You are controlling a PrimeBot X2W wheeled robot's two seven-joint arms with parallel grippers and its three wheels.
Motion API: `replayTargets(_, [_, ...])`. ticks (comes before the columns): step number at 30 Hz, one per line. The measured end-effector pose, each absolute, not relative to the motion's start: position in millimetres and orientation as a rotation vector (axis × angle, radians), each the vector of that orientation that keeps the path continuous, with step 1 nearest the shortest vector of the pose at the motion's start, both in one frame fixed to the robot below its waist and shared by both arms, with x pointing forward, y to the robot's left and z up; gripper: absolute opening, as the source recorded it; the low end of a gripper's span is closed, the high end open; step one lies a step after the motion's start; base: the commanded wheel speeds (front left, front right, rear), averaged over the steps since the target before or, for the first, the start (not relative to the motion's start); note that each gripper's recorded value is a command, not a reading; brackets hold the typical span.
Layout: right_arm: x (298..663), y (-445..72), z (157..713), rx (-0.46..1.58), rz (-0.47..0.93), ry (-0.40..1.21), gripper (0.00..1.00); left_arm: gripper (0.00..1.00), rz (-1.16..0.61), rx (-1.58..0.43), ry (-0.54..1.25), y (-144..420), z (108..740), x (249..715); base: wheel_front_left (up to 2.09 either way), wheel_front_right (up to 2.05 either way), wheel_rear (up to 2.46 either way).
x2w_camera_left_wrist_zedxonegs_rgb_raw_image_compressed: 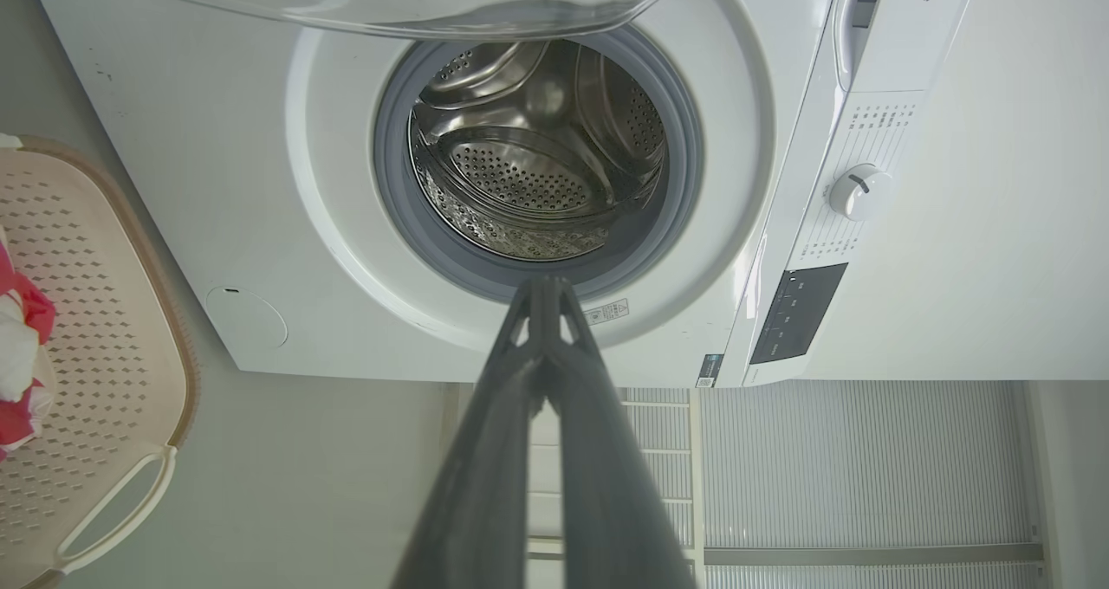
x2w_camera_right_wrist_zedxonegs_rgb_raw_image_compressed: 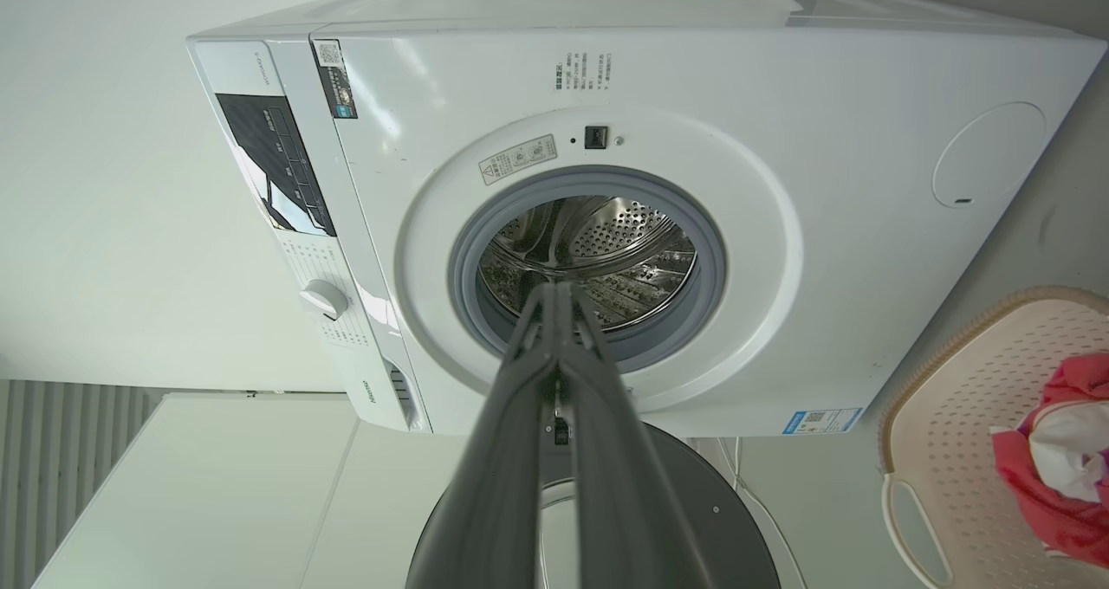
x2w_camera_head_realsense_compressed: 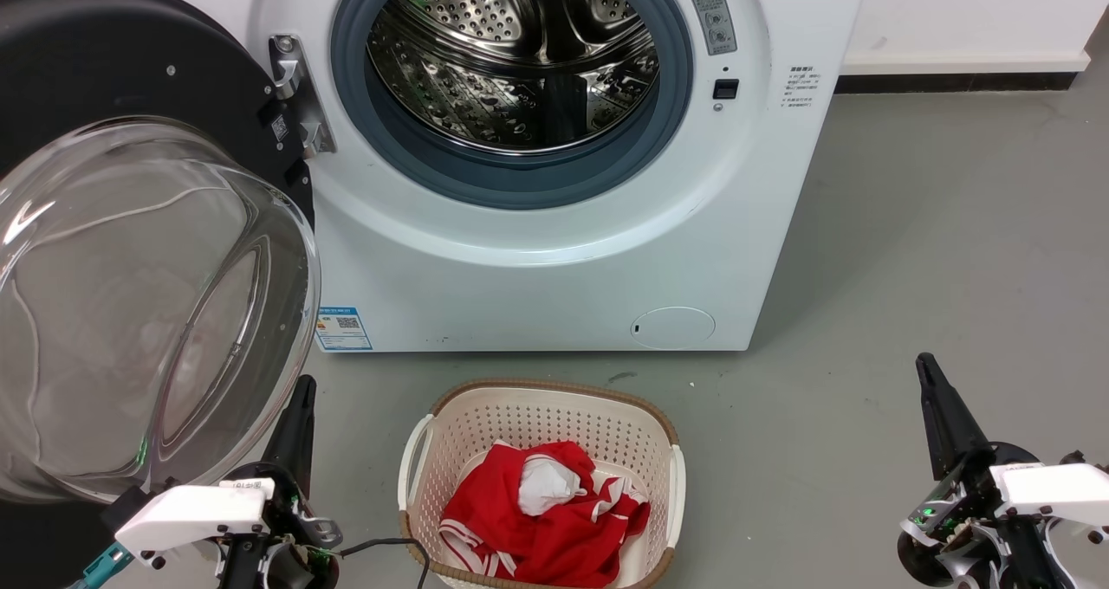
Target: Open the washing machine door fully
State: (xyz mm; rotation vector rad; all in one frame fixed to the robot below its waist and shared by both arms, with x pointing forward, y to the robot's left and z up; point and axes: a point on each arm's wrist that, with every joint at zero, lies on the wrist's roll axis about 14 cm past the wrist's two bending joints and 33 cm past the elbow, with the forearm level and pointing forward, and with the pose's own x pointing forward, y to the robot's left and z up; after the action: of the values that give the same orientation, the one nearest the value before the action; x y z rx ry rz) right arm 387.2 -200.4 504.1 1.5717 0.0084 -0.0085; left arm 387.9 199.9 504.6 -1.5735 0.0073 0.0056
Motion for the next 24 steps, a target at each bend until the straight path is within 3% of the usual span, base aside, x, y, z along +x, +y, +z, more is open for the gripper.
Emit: replayTargets(24, [387.1, -200.3, 503.8, 1.576, -0.010, 0.007, 0.00, 0.00, 0.006, -1.573, 0.007, 199.9, 504.6, 388.0, 0.00, 0.00, 0.00])
